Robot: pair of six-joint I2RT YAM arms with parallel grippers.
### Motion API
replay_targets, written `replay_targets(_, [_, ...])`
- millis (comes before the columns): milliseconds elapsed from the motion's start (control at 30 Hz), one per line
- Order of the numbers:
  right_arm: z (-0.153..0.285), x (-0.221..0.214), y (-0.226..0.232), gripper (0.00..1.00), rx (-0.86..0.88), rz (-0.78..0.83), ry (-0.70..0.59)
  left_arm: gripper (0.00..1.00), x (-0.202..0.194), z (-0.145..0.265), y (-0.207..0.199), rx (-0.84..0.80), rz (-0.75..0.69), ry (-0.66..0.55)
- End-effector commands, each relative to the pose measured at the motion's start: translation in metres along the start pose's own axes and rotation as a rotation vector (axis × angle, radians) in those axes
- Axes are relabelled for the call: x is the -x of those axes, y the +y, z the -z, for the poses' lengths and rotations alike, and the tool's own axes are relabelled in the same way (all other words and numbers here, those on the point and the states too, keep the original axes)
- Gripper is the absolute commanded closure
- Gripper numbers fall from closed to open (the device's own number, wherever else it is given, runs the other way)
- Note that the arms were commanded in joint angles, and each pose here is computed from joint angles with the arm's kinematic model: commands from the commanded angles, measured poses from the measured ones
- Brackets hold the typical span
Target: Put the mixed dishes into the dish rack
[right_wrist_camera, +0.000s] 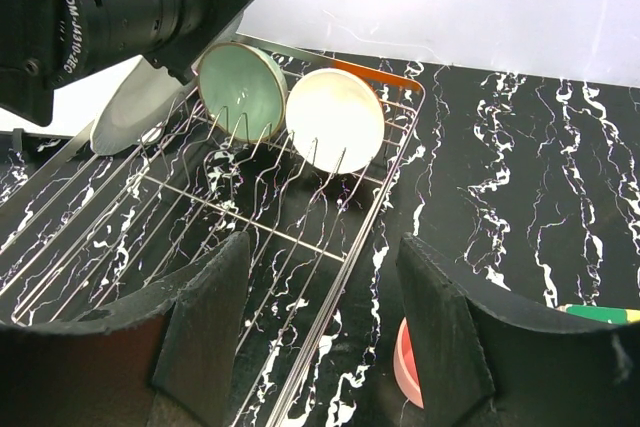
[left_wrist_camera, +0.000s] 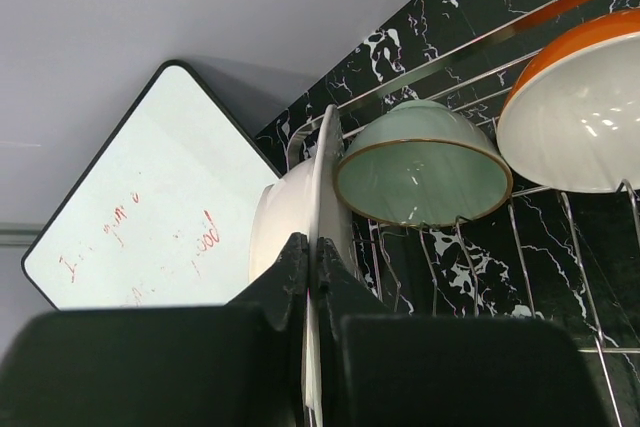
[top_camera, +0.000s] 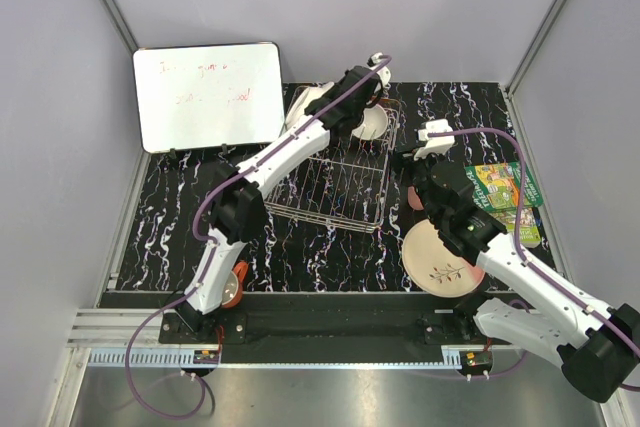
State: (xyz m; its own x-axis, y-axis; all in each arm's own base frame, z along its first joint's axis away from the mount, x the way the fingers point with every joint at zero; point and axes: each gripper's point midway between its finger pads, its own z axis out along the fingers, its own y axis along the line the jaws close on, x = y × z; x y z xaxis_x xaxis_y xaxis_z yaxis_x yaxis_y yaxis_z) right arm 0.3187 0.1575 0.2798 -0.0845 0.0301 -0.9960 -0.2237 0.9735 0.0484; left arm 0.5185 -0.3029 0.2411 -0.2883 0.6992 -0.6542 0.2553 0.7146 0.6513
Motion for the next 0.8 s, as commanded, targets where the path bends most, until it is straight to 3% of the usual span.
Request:
replay_targets(0, [-0.001, 0.008, 0.009, 0.32, 0.03, -0.029, -0.029, 1.0, 0.052, 0.031, 0.05, 0.087, 0.131, -0.14])
replay_targets(400, [-0.002, 0.005, 0.011, 0.32, 0.035, -0.027, -0.018, 1.0, 0.048, 0.031, 0.066, 0.112, 0.157, -0.132])
replay_targets(667, [-0.002, 0.004, 0.011, 0.33, 0.033, -0.025, -0.02, 1.0, -0.003, 0.004, 0.031, 0.07, 0.082, -0.009])
replay_targets(767, [-0.002, 0.005, 0.011, 0.32, 0.033, -0.026, -0.02, 1.0, -0.005, 0.003, 0.025, 0.051, 0.09, -0.002])
